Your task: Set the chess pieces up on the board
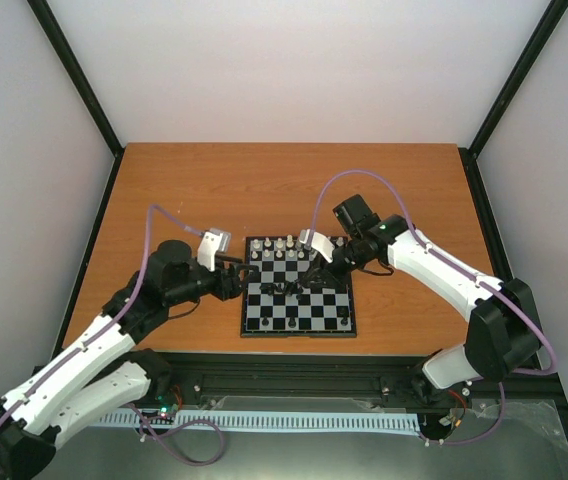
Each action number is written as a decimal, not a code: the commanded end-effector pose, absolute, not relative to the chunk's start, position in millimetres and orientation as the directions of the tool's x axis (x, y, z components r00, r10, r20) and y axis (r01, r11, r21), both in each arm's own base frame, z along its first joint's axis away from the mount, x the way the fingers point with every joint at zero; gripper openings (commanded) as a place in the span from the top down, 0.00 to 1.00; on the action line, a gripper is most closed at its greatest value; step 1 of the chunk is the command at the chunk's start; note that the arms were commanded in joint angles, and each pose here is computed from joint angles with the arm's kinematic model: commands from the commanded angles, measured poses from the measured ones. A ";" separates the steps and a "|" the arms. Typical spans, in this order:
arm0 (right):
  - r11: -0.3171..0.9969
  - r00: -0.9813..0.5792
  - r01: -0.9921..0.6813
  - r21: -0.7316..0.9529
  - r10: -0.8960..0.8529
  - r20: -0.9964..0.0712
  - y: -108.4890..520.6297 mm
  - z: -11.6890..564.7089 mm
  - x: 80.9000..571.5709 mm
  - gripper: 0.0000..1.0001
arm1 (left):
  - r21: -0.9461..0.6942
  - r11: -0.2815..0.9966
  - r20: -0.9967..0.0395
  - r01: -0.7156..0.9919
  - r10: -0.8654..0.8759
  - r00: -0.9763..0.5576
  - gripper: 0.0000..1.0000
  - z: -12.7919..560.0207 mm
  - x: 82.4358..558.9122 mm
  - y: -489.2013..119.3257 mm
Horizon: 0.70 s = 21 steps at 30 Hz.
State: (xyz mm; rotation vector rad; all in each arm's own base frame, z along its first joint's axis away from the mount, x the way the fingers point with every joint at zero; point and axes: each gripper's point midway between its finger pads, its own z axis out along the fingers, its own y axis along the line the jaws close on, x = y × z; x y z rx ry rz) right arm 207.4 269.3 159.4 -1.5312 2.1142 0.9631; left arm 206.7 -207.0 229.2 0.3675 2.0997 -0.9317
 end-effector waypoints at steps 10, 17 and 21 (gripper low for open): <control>0.066 -0.386 -0.896 0.439 -0.605 -0.697 284.8 182.3 190.6 0.85 | -0.528 0.459 -0.773 0.715 0.090 -0.628 0.53 230.1 184.8 -291.8; 0.050 -0.386 -0.891 0.451 -0.608 -0.694 284.9 180.5 187.4 0.85 | -0.540 0.442 -0.758 0.716 0.115 -0.642 0.57 221.9 185.5 -303.8; 0.050 -0.387 -0.890 0.454 -0.610 -0.692 284.8 179.3 187.3 0.84 | -0.548 0.444 -0.750 0.708 0.114 -0.652 0.59 219.6 186.3 -304.8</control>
